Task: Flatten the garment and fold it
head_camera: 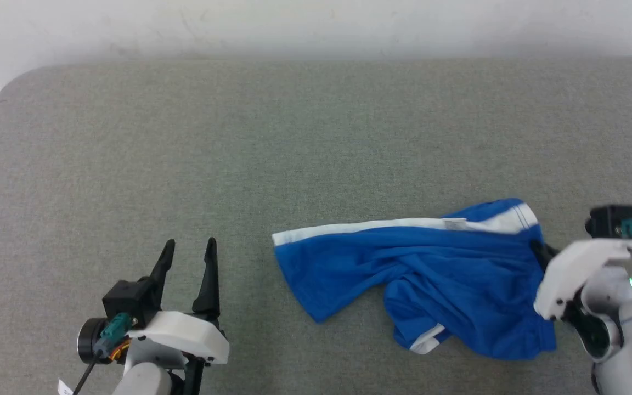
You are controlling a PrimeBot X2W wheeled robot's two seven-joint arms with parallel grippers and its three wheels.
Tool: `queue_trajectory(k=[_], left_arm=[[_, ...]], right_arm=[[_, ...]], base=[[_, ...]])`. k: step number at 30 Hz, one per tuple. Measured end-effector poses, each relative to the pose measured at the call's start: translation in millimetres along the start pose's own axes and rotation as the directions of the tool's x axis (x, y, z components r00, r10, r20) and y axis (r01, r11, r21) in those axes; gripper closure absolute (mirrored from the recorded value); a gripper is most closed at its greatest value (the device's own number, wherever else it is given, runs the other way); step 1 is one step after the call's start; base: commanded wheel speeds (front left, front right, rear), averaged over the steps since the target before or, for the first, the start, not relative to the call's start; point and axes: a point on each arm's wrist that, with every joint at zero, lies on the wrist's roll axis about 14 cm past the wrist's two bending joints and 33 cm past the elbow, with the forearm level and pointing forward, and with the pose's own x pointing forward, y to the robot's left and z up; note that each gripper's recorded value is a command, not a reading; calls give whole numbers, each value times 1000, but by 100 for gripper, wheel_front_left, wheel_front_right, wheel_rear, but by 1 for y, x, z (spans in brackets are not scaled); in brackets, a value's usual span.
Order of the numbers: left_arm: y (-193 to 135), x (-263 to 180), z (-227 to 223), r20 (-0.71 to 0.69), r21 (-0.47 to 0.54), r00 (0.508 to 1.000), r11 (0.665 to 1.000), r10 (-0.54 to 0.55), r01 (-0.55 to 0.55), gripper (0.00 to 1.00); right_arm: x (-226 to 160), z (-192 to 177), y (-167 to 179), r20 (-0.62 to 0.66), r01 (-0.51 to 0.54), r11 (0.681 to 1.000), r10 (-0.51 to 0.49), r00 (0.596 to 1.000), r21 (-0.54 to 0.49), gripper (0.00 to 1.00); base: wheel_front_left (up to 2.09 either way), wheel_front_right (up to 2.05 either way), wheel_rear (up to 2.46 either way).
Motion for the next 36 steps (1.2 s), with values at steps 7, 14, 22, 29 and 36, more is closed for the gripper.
queue_trajectory(k=[7, 14, 22, 29, 36], left_arm=[[2, 1, -8, -22, -2, 1000, 1000, 6, -6, 0], [2, 1, -8, -21, 0, 1000, 1000, 3, -3, 0], [-2, 0, 0, 6, 0, 1000, 1000, -4, 4, 0], [0, -1, -3, -3, 2, 1000, 1000, -1, 1, 0], [7, 0, -13, -29, -2, 999, 1000, 18, -18, 0]], right_arm=[[0, -41, -16, -34, 61, 992, -58, 998, 109, 40], [-1, -22, -11, 145, 50, 990, -69, 987, 131, 0], [-5, 4, -10, 147, 23, 998, -32, 989, 59, 0], [9, 9, 1, -81, -28, 999, 26, 996, -28, 0], [24, -2, -1, -280, -37, 996, 14, 960, -78, 0]], base=[[0, 0, 0], [0, 0, 0], [0, 0, 0], [0, 0, 0], [0, 0, 0]])
